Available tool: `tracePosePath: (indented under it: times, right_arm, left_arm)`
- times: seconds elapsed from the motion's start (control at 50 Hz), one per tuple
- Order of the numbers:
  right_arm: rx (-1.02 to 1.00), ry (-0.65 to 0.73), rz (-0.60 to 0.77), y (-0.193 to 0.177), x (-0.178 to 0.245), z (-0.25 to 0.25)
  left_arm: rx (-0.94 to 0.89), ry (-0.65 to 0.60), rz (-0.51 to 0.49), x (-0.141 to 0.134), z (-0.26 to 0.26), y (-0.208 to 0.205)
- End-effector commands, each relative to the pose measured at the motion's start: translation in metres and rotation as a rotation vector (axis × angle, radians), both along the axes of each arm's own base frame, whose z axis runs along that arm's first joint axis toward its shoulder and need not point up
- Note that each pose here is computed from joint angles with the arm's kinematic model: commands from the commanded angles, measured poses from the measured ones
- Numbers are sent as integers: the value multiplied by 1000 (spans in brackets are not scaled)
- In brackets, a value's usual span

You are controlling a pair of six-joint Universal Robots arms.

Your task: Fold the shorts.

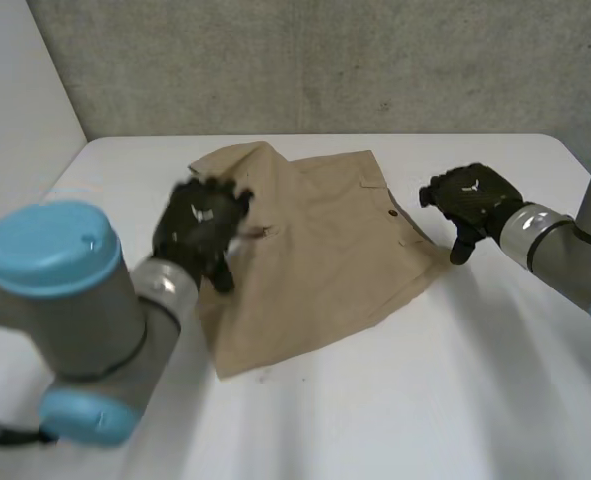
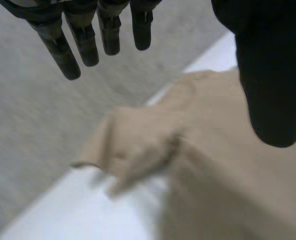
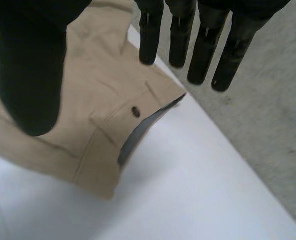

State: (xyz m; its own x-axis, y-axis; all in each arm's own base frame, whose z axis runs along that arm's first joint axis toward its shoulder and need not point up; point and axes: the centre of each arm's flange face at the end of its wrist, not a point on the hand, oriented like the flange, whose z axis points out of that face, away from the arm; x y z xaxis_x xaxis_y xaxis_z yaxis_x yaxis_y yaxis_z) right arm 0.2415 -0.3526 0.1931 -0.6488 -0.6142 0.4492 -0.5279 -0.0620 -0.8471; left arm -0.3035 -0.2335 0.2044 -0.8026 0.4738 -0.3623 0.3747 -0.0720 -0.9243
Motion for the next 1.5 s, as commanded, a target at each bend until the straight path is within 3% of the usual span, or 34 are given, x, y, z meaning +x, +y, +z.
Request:
tracePosePath:
  times: [0.02,0.16,0.44,1.28,1.5]
  right_arm:
    - [73,-29,63,-17,-7,-34]
    - [101,-23,75,-28,-5,-59]
    - [38,1,84,-44,-4,-78]
    - [73,-4,88,-23,-2,-71]
    - [68,-4,85,-23,-2,-69]
  left_arm:
    - [286,74,-6,13,-27,53]
    - [435,107,39,23,-44,68]
    - [466,72,92,29,-61,69]
    - [419,66,79,3,-84,52]
    - [397,2,84,-1,-95,39]
